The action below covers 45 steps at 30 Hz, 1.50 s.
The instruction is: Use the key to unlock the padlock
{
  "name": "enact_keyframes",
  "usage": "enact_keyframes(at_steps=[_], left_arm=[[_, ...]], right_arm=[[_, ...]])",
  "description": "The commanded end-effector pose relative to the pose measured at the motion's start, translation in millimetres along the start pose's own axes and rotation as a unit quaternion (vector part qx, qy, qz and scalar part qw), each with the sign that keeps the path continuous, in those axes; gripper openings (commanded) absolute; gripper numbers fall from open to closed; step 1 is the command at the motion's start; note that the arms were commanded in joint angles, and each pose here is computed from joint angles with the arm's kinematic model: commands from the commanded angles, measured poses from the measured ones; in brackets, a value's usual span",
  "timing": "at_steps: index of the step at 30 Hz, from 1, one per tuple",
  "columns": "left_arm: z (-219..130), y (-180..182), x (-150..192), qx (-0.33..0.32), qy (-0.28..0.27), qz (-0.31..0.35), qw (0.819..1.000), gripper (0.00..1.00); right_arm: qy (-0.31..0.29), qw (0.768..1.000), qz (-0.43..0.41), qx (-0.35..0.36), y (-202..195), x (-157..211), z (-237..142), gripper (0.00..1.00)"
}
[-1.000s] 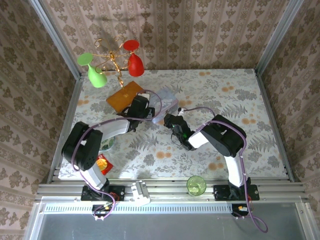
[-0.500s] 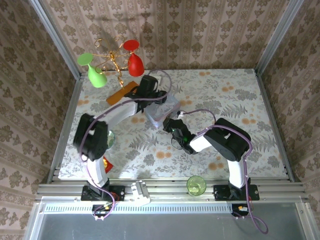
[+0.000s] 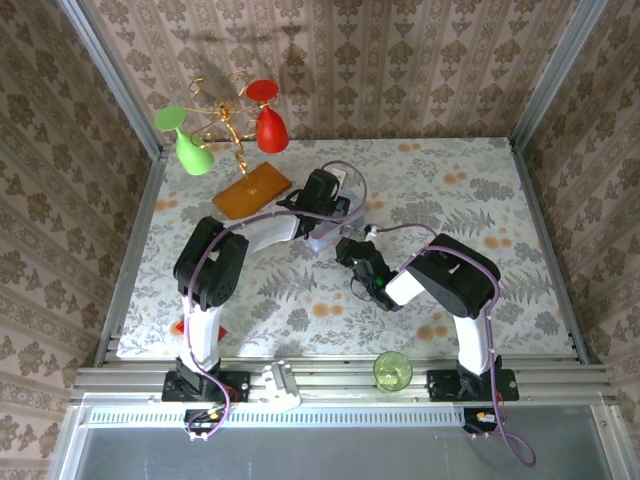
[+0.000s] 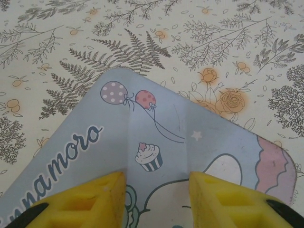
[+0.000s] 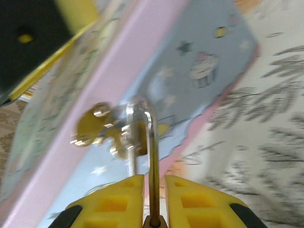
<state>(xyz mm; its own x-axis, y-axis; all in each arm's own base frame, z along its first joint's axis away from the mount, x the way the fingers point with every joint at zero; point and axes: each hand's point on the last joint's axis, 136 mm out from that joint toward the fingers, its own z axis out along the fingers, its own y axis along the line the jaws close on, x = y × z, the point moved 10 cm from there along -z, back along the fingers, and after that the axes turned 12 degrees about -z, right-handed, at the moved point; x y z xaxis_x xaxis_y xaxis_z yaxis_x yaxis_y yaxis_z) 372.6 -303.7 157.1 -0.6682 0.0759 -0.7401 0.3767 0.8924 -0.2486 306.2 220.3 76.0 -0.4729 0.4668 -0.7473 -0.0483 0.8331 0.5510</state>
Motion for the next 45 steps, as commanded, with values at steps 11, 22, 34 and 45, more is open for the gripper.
enact_keyframes(at_steps=[11, 22, 34, 45], left_arm=[[1, 36, 132, -0.037, 0.189, 0.032, 0.981, 0.37], [-2, 29, 145, -0.050, 0.200, 0.060, 0.977, 0.36], [-11, 29, 143, -0.051, 0.194, 0.065, 0.978, 0.36], [-9, 29, 149, -0.051, 0.192, 0.068, 0.978, 0.35]], right_arm=[[-0.019, 0.995, -0.009, -0.095, -16, -51, 27, 0.00], [-0.009, 0.990, -0.075, -0.117, -10, -67, 10, 0.00], [-0.033, 0.997, -0.066, -0.023, -19, -76, -11, 0.00], [-0.033, 0.997, 0.055, 0.042, -38, -80, 1, 0.00]])
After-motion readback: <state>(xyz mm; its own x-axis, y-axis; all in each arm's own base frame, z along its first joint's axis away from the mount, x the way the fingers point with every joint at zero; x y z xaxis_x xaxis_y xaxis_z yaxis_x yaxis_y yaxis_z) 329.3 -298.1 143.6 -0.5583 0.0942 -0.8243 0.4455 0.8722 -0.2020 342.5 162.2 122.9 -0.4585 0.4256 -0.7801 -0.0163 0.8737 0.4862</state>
